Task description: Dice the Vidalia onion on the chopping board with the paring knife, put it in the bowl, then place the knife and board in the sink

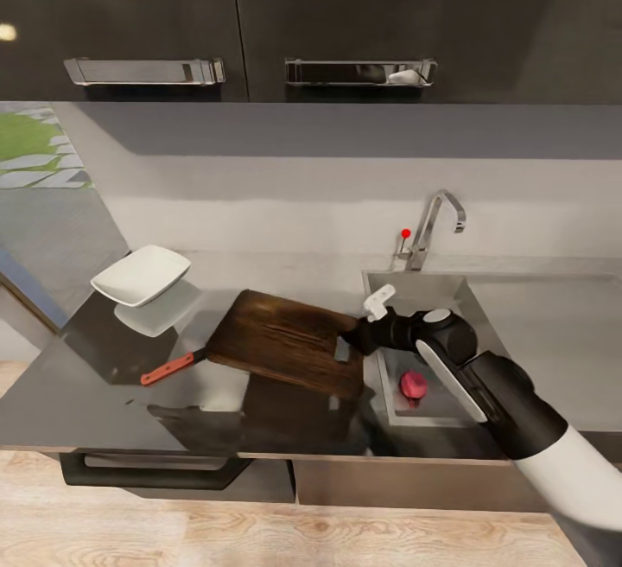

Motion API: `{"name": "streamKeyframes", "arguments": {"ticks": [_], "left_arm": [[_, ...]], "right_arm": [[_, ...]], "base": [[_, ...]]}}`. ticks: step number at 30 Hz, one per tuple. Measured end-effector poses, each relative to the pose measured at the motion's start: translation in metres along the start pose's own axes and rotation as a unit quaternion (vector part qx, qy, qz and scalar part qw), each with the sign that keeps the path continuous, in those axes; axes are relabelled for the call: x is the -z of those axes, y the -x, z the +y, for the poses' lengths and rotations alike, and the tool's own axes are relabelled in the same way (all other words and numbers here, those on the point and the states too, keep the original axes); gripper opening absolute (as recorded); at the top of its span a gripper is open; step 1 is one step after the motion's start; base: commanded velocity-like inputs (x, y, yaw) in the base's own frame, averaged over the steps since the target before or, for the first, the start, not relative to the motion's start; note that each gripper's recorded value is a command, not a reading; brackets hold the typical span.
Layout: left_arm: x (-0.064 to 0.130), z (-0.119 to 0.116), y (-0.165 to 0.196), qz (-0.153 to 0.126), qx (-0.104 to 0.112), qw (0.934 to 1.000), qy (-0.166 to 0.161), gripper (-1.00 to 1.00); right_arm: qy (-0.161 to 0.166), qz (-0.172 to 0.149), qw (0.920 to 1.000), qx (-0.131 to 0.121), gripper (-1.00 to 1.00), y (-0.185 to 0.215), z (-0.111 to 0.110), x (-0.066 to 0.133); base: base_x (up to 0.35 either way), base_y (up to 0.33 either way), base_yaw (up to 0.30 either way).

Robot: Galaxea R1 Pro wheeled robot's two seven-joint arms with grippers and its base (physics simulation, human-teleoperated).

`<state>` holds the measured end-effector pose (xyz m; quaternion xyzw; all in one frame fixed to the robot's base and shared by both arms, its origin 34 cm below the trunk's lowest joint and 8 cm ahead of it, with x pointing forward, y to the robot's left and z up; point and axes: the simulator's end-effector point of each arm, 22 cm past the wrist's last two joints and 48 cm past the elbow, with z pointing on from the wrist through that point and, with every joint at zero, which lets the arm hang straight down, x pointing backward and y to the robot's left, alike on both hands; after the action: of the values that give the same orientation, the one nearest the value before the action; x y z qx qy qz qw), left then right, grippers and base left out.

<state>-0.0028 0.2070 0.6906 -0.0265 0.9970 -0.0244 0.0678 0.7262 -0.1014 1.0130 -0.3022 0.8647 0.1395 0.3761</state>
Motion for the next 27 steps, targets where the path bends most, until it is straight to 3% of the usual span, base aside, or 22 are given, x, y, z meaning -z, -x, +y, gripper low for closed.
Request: {"name": "streamKeyframes", "arguments": {"ticks": [5, 10, 16, 27], "left_arm": [[0.0, 0.0, 0.0, 0.0, 0.0, 1.0, 0.0, 1.0], [0.0, 0.001, 0.0, 0.0, 0.0, 1.0, 0.0, 1.0], [0.0, 0.001, -0.001, 0.001, -0.001, 1.0, 0.0, 1.0], [0.0, 0.001, -0.001, 0.001, -0.001, 1.0, 0.0, 1.0]], "right_arm": [[0.026, 0.013, 0.9985, 0.046, -1.0, -0.006, 0.009, 0.002], [0.037, 0.02, 0.9973, 0.06, -1.0, -0.009, 0.012, 0.003], [0.007, 0.029, 0.9962, 0.082, -1.0, -0.014, -0.004, 0.003], [0.003, 0.023, 0.9955, 0.092, -1.0, -0.014, -0.008, 0.003]], "base": [[0.0, 0.0, 0.0], [0.0, 0.0, 0.0], [0.0, 0.0, 0.0], [0.097, 0.0, 0.0]]}}
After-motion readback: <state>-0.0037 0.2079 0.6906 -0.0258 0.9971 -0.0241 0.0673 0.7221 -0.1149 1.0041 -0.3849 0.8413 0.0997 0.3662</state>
